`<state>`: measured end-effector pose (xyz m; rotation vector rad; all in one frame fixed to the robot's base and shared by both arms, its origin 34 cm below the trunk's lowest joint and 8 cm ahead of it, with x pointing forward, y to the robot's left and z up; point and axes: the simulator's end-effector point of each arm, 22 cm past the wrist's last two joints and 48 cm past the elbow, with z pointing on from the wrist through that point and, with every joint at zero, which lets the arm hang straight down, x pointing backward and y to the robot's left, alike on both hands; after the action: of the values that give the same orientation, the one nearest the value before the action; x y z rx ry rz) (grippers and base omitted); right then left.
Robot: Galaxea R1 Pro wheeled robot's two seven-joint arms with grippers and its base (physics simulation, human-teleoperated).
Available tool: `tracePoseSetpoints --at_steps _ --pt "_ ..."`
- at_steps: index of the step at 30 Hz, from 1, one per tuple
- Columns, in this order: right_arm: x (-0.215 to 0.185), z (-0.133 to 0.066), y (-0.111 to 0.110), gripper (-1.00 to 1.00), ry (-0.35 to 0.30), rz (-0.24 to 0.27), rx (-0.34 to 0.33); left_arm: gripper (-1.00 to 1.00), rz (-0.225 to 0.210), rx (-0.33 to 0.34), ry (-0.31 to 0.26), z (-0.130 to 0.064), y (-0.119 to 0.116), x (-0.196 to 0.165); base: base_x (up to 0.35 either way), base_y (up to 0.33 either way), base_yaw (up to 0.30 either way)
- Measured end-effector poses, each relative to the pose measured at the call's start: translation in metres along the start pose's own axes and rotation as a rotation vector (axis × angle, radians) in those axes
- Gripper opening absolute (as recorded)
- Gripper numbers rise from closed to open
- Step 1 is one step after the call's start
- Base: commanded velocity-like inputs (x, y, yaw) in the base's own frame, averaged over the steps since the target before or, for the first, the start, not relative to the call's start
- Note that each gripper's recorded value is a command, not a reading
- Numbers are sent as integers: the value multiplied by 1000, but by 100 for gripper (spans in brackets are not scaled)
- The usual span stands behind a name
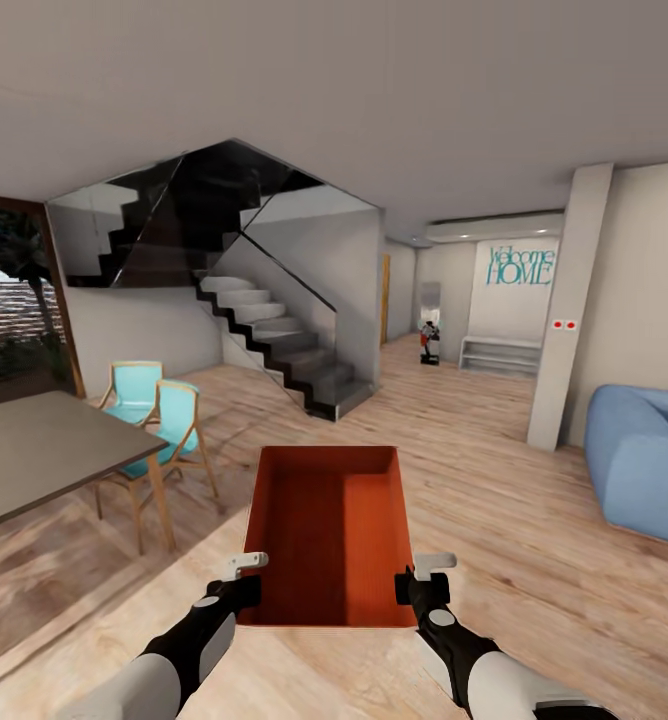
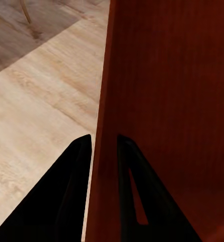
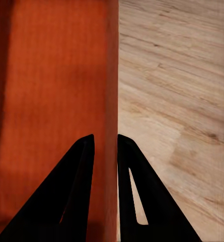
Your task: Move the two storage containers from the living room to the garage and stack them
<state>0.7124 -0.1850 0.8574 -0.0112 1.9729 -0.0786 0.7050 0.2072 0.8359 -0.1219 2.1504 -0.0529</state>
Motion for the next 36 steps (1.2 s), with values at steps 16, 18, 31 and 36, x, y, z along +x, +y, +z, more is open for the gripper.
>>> tracePoseSetpoints --at_steps 16,18,31,36 --pt "0 0 0 -100 0 0 0 -100 -1 0 0 0 0 0 321 0 -230" --pt "0 0 0 -100 0 0 0 -100 -1 -1 0 0 0 0 321 0 -34" --pt "1 0 0 -100 1 1 0 -100 0 -1 1 0 0 1 321 0 -3" --pt "1 0 0 -100 1 1 0 -100 0 -1 1 0 0 1 321 0 0"
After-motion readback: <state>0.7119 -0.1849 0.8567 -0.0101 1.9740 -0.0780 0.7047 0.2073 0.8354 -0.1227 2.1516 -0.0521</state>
